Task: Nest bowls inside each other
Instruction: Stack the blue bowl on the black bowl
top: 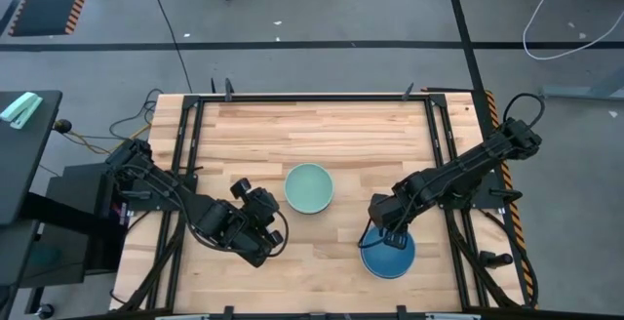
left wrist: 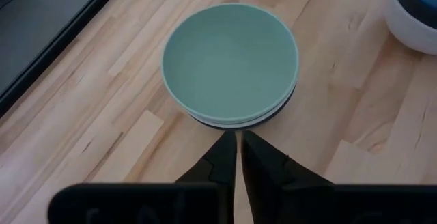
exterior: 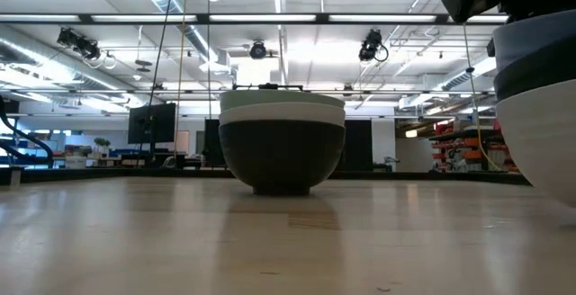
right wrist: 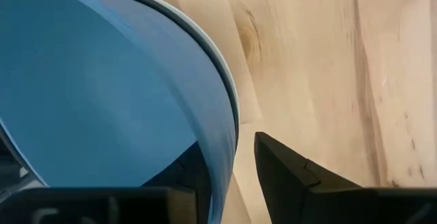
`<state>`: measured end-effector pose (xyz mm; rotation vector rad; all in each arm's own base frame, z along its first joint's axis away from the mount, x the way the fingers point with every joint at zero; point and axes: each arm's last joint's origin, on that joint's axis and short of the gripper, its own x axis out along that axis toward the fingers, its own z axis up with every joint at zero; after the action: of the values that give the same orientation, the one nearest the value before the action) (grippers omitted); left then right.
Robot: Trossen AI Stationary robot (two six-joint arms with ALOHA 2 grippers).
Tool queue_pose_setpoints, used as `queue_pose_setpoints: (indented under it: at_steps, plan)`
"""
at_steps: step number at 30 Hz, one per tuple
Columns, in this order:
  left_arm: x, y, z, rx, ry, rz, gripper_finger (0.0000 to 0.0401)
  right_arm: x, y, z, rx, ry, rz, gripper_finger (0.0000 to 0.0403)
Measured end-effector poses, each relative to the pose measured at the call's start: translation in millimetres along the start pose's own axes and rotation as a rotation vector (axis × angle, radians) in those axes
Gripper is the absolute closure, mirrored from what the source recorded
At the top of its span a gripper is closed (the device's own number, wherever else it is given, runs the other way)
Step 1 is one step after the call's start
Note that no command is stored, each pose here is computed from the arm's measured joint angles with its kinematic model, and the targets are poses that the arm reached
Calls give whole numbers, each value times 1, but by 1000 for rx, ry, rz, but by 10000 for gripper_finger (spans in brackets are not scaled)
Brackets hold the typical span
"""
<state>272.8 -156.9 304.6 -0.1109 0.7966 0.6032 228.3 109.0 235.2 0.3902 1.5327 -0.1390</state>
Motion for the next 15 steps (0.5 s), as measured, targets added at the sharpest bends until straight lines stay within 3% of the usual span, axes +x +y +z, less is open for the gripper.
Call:
queue_pose_setpoints:
  at_steps: [6,15]
  plan:
    - [0,0,0,1,0,0,366,0,-1,1,-55,-7,-7,316]
    - [0,0,0,1,0,0,378,-1,-3,4,-97,-2,6,393]
